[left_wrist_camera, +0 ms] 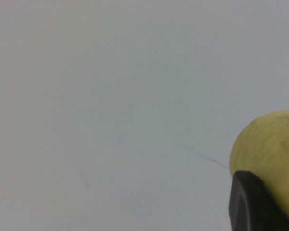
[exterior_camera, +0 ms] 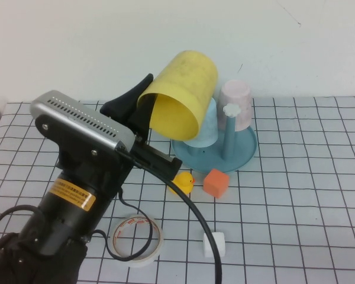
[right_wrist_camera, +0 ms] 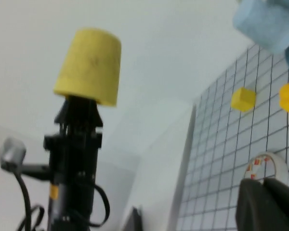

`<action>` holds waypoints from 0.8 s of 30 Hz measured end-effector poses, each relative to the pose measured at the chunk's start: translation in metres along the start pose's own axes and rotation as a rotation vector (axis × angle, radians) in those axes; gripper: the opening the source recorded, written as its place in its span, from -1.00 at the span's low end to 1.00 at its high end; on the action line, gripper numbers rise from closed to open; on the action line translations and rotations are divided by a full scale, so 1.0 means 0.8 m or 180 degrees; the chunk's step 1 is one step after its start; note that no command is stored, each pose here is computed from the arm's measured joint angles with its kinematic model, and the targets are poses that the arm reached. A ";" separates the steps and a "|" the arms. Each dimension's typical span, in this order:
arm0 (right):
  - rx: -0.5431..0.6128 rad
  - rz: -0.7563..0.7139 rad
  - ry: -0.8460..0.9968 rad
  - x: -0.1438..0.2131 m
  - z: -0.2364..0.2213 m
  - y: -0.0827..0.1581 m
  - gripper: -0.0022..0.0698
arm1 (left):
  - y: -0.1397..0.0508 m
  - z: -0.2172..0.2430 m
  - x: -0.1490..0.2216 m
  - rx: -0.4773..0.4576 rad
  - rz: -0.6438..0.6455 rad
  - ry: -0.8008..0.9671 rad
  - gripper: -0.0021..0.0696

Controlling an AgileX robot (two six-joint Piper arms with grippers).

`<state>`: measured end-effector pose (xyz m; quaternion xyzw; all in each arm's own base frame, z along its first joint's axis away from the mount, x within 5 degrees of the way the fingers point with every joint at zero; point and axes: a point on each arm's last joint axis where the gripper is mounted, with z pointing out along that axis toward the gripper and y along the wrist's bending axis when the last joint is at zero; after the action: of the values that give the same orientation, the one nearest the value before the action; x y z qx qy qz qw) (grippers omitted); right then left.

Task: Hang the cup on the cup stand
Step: Adjust the cup with two arms

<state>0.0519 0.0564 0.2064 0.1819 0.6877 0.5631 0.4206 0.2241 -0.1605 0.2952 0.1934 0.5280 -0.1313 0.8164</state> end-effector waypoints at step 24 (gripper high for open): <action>-0.0434 0.0439 0.2080 -0.131 0.254 0.070 0.71 | -0.009 0.000 -0.003 0.0241 0.0046 -0.0085 -0.93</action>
<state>0.2593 0.1236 0.2950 0.0094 0.7330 0.6634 0.1502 0.2200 -0.1665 0.2960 0.2261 0.5103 -0.1479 0.8165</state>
